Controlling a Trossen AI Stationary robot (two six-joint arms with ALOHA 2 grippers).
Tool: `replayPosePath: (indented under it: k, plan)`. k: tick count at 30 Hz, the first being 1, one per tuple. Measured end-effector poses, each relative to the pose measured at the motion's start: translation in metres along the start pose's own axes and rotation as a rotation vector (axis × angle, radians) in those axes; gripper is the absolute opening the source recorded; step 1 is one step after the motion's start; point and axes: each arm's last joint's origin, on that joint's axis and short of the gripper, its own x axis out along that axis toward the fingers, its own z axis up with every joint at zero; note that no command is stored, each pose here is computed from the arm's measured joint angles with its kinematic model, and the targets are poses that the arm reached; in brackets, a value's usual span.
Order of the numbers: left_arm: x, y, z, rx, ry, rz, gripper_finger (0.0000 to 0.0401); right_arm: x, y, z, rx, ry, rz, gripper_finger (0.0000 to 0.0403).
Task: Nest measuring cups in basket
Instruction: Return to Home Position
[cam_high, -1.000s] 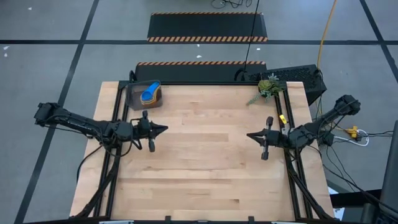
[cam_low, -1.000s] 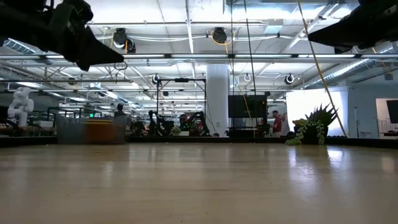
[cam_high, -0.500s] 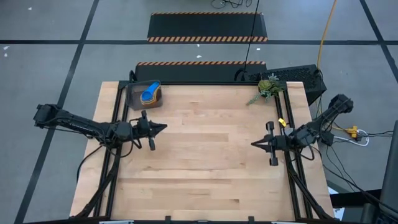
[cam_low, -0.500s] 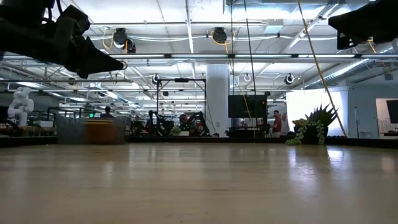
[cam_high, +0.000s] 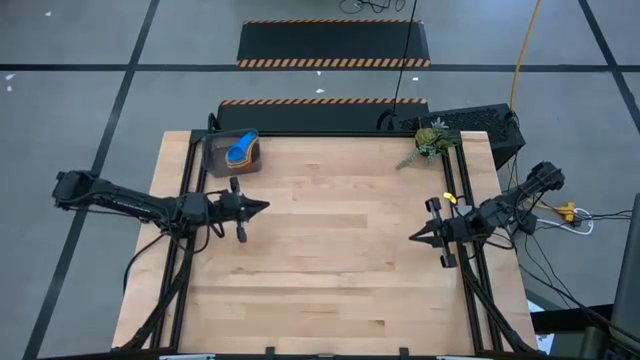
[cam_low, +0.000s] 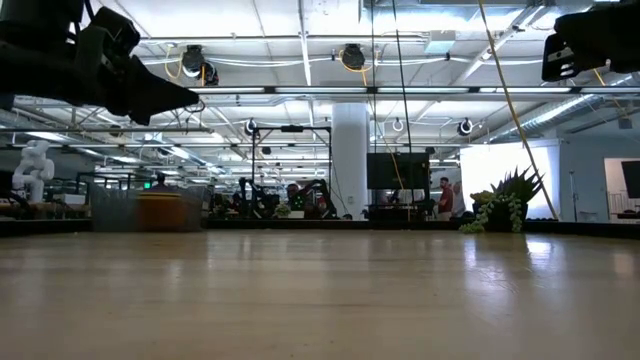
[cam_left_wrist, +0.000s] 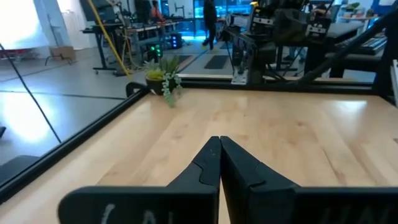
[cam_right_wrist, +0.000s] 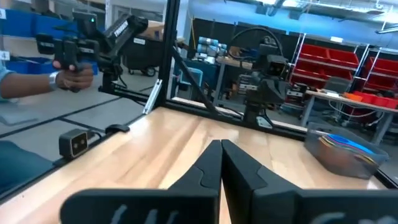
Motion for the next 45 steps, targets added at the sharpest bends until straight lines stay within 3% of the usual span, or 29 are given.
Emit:
replayPosePath:
  k: [7,32,37,45]
  plan:
    - [-0.002,0.005,-0.008,-0.004,-0.006,-0.002,0.0003,-0.006,-0.001,0.003,-0.037,-0.062,0.09,0.0]
    - [-0.003,0.009,-0.012,0.016,0.012,-0.05,0.0003,-0.008,-0.017,-0.011,-0.079,0.074,-0.063,0.0]
    - [-0.004,0.009,-0.01,0.013,0.001,-0.05,0.001,-0.008,-0.018,-0.014,-0.053,0.099,-0.03,0.0]
    - [-0.005,0.009,-0.009,-0.02,-0.008,-0.053,0.001,-0.005,-0.021,-0.007,-0.031,-0.111,-0.054,0.0]
